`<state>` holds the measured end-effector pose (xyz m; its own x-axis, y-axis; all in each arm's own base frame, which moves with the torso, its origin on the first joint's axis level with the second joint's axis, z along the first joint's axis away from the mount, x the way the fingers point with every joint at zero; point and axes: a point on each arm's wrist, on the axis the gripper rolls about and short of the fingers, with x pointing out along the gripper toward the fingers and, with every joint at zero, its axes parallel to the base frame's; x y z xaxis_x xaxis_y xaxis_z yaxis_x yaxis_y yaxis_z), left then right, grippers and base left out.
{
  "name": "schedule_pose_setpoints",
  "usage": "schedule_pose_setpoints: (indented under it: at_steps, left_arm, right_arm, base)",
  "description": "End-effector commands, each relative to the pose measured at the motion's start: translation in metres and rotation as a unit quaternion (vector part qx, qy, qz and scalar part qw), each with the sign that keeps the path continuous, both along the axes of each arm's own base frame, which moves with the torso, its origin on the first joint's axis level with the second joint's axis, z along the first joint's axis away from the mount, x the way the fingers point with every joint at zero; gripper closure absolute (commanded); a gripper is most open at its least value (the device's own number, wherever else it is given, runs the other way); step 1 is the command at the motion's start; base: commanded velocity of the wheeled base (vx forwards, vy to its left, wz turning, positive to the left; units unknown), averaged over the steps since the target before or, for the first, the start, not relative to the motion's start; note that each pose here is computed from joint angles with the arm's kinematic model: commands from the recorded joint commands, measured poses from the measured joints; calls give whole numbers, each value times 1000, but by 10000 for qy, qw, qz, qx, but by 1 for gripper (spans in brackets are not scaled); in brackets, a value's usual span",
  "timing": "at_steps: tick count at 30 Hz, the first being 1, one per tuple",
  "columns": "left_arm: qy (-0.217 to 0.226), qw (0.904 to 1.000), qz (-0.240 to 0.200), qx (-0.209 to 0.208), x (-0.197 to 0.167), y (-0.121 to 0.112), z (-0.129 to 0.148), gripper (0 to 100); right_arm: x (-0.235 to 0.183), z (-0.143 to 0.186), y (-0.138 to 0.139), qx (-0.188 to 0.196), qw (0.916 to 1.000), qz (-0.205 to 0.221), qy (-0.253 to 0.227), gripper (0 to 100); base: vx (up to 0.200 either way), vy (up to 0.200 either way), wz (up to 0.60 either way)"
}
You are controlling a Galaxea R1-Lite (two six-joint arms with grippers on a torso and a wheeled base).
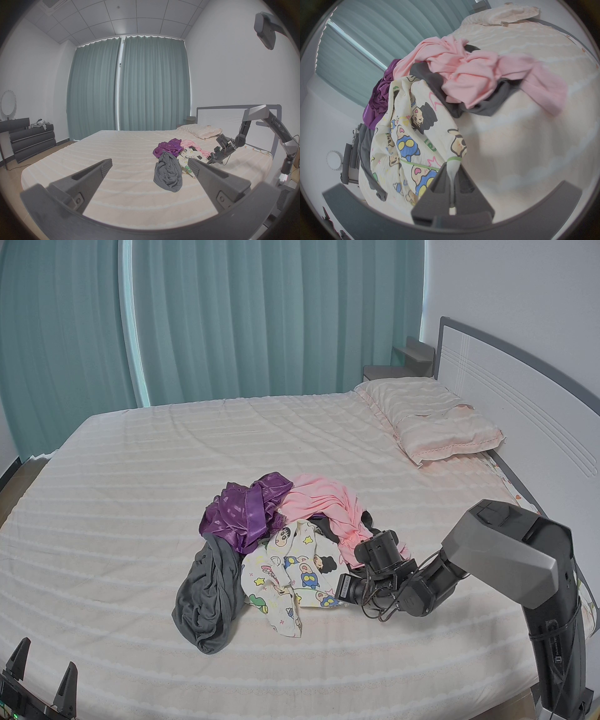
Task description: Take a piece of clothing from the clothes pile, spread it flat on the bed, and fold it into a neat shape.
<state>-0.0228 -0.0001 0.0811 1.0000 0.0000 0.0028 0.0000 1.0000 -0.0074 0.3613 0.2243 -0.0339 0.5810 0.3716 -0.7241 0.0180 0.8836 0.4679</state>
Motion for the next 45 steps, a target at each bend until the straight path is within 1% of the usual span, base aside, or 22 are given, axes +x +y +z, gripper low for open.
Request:
schedule_pose_setpoints:
  at_steps: [1,6,7,8,10,13,14,16,17,18,20,22,24,27,32,33,34,37,39,41,42,45]
  left_arm:
    - [52,10000,0,-1,1,0,-5,0]
    - [52,10000,0,-1,1,0,-5,0]
    - [52,10000,0,-1,1,0,-5,0]
    - [52,10000,0,-1,1,0,-5,0]
    - [52,10000,0,-1,1,0,-5,0]
    - [52,10000,0,-1,1,0,-5,0]
    - [52,10000,0,-1,1,0,-5,0]
    - [52,10000,0,-1,1,0,-5,0]
    - [52,10000,0,-1,1,0,-5,0]
    - [52,10000,0,-1,1,0,-5,0]
    - [52,10000,0,-1,1,0,-5,0]
    - [52,10000,0,-1,1,0,-5,0]
    - [52,10000,-8,-1,1,0,-5,0]
    - [52,10000,0,-1,1,0,-5,0]
    - [52,10000,-8,29,1,0,-5,0]
    - [60,10000,-8,14,1,0,-5,0]
    - [60,10000,-8,29,1,0,-5,0]
    - [60,10000,-8,37,1,0,-5,0]
    - [52,10000,-8,22,1,0,-5,0]
    - [59,9999,-46,106,1,0,-4,0]
    - [165,9996,-103,221,3,0,-4,0]
    - [352,9986,-284,257,6,1,-3,0]
  right_arm:
    - [-46,47,-17,180,9997,94,-138,100]
    - [-94,62,-29,321,9983,300,-383,100]
    - [-94,62,-29,321,9983,300,-383,100]
    - [-110,67,-35,325,9979,348,-445,100]
    - [-128,76,-41,380,9971,393,-528,100]
    - [-148,89,-47,565,9956,415,-622,100]
    - [-163,98,-51,707,9941,455,-688,100]
    - [-170,103,-54,757,9934,461,-727,100]
    - [-184,115,-61,853,9917,414,-871,100]
    - [-187,116,-62,863,9914,425,-892,100]
    - [-211,129,-74,962,9882,408,-1115,100]
    - [-230,138,-84,1173,9842,466,-1244,100]
    - [-244,149,-94,1434,9780,527,-1419,100]
    - [-256,163,-106,1663,9705,533,-1664,100]
    - [-265,176,-117,1747,9675,541,-1748,100]
    - [-269,185,-121,1873,9625,552,-1881,100]
    - [-270,189,-122,1921,9603,558,-1946,100]
    - [-269,199,-121,2016,9548,589,-2102,100]
    - [-267,203,-120,2050,9532,598,-2139,100]
    - [-266,207,-118,2109,9503,624,-2202,100]
    - [-265,210,-117,2136,9484,632,-2255,100]
    - [-263,217,-117,2178,9444,595,-2389,100]
  base:
    - [0,0,0]
    - [0,0,0]
    - [0,0,0]
    - [0,0,0]
    - [0,0,0]
    - [0,0,0]
    - [0,0,0]
    - [0,0,0]
    - [0,0,0]
    - [0,0,0]
    - [0,0,0]
    - [0,0,0]
    - [0,0,0]
    - [0,0,0]
    - [0,0,0]
    - [0,0,0]
    - [0,0,0]
    - [0,0,0]
    - [0,0,0]
    - [0,0,0]
    - [0,0,0]
    - [0,0,0]
